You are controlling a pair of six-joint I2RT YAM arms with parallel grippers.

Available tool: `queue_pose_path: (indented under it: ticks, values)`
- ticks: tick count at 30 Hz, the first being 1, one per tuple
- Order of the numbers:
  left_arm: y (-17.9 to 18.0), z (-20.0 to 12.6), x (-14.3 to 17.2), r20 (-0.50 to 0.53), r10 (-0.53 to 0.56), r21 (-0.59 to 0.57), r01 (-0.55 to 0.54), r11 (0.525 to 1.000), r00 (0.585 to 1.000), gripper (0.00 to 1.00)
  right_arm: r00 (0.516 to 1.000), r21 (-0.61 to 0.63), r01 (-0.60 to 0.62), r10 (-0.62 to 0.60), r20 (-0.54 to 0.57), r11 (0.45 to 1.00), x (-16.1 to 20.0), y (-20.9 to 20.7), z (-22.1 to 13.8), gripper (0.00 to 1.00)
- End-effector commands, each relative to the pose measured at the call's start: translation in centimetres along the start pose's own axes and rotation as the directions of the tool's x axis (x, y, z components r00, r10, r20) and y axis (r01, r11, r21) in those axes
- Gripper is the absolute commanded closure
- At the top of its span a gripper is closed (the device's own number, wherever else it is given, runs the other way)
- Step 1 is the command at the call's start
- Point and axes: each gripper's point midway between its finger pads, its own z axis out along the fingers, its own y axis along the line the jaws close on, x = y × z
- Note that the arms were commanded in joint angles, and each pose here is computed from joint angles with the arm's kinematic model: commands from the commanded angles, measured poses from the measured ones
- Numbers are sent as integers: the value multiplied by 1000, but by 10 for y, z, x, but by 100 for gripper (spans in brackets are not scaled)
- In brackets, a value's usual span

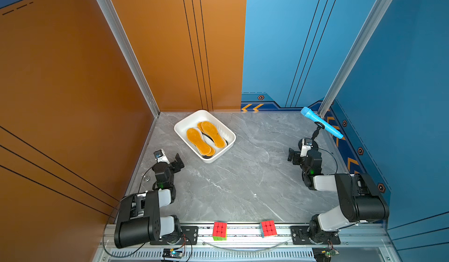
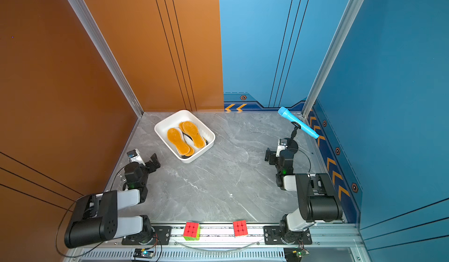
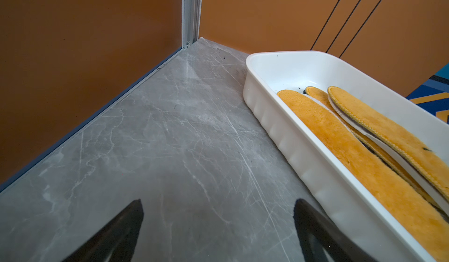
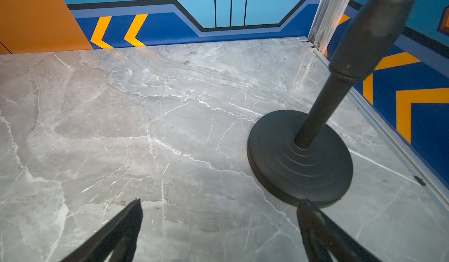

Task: Put the insoles into the storage box
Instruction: Reset both arms

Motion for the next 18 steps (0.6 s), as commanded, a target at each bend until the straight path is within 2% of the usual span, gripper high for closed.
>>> queue_pose_path:
  ticks: [1, 4, 5, 6, 7, 8, 9, 11, 13, 15, 18]
  values:
    - [-32, 6, -20, 100, 74, 96, -84, 992, 992, 2, 1000, 20, -3, 3, 24, 1000, -6, -2, 0, 0]
    - [-53, 9, -5, 59, 201, 84, -206, 975, 978, 2, 1000, 21, -4, 3, 25, 1000, -7, -2, 0, 0]
    - [-65, 16, 4, 40, 256, 115, -259, 959, 966, 2, 1000, 20, -3, 2, 27, 1000, -7, -2, 0, 0]
    - [-79, 23, 4, 66, 307, 128, -313, 941, 950, 2, 1000, 20, -3, 3, 23, 1000, -6, -2, 0, 0]
    - [-84, 25, 6, 41, 352, 104, -354, 929, 935, 2, 1000, 21, -3, 3, 24, 1000, -6, -2, 0, 0]
    - [-76, 25, 9, -19, 346, 70, -344, 937, 938, 2, 1000, 21, -3, 2, 24, 1000, -6, -3, 0, 0]
    - [-72, 27, 8, -29, 331, 57, -329, 943, 943, 2, 1000, 20, -2, 2, 24, 1000, -6, -2, 0, 0]
    - [-66, 30, 2, 11, 309, 14, -310, 951, 951, 2, 1000, 20, -3, 2, 23, 1000, -6, -2, 0, 0]
    - [-65, 27, 3, 2, 308, 11, -308, 951, 951, 2, 1000, 20, -4, 3, 24, 1000, -6, -2, 0, 0]
    - [-57, 28, 0, 12, 292, -46, -291, 955, 956, 2, 1000, 21, -2, 2, 23, 1000, -6, -2, 0, 0]
    - [-60, 27, -1, 16, 304, -45, -303, 952, 953, 2, 1000, 21, -3, 3, 22, 1000, -6, -2, 0, 0]
